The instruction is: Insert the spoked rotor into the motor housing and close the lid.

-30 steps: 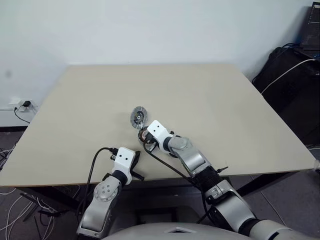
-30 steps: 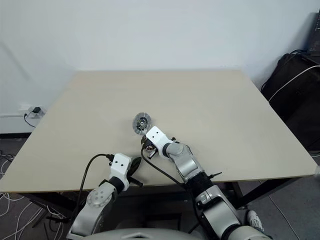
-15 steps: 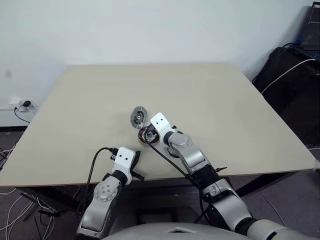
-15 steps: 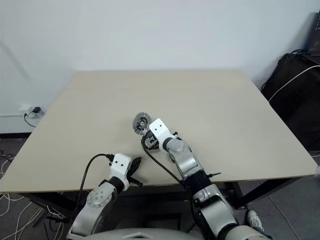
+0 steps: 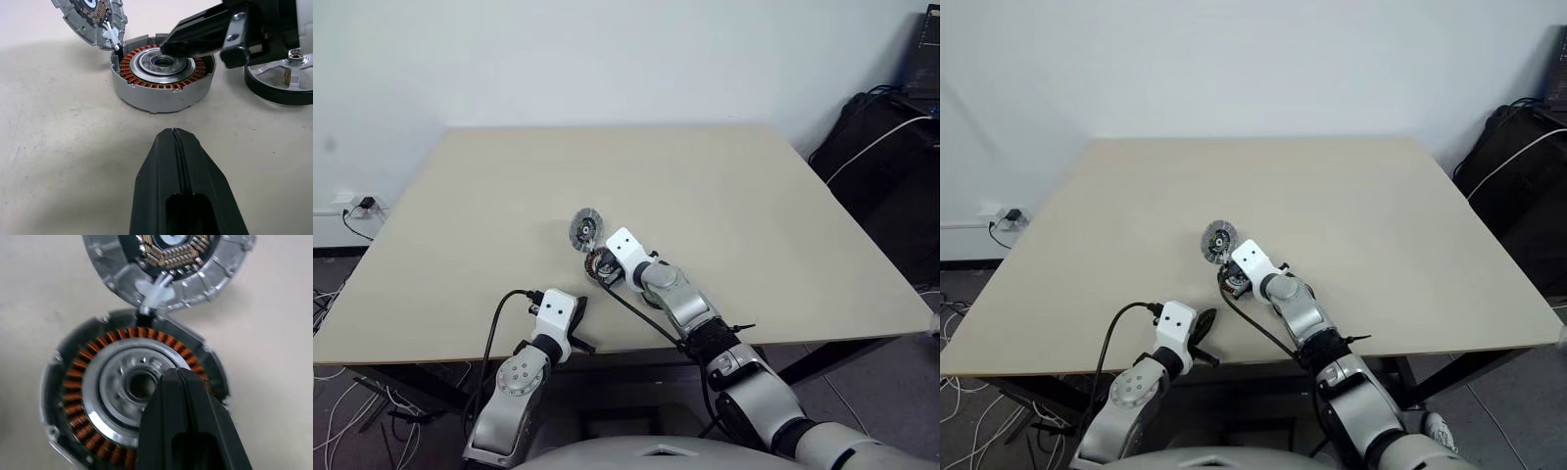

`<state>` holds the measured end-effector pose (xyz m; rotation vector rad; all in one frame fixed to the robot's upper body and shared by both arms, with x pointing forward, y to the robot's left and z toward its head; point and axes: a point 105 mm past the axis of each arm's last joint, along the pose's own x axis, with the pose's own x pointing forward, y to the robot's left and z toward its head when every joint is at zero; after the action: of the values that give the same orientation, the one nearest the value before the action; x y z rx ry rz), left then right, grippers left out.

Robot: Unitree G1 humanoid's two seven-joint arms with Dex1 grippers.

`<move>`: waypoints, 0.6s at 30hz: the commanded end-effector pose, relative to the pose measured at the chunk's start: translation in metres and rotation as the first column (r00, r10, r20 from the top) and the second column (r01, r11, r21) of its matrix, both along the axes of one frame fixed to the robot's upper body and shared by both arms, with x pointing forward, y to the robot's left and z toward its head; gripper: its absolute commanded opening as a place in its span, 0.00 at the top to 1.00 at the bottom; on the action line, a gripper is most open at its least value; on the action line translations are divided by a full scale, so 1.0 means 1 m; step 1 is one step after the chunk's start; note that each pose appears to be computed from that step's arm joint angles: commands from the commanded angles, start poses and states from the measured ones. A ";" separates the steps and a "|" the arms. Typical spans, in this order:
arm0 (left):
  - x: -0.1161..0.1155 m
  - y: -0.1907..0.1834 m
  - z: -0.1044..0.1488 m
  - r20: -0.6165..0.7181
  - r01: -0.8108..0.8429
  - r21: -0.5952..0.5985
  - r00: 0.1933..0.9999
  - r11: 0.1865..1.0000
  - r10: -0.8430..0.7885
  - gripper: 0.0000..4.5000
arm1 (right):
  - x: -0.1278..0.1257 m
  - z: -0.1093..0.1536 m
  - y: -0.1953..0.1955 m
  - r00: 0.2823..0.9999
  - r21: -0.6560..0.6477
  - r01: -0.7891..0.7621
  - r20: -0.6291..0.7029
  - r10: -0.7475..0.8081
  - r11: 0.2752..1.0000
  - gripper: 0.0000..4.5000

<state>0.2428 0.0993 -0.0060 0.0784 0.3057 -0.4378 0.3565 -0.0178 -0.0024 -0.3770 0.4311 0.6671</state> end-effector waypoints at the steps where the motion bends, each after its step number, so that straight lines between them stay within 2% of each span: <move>1: 0.005 -0.003 0.016 0.055 0.006 -0.024 0.998 1.000 -0.005 1.00 | -0.002 -0.004 -0.007 1.000 -0.015 0.009 -0.014 -0.010 1.000 1.00; 12: 0.005 -0.005 0.015 0.057 0.018 -0.021 0.998 1.000 -0.017 1.00 | 0.006 0.029 -0.002 0.995 0.079 0.032 0.095 -0.039 0.996 1.00; 15: 0.005 -0.003 0.016 0.060 0.005 -0.019 0.998 1.000 -0.004 1.00 | 0.011 0.052 -0.011 0.980 0.174 0.073 0.168 -0.102 0.982 1.00; 18: 0.005 0.000 0.016 0.060 -0.014 -0.017 0.998 1.000 0.015 1.00 | 0.013 0.073 -0.039 0.944 0.244 0.165 0.243 -0.225 0.956 1.00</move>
<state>0.2428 0.0998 -0.0058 0.0706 0.3053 -0.4327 0.3622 -0.0424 0.0415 -0.2415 0.2413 0.5276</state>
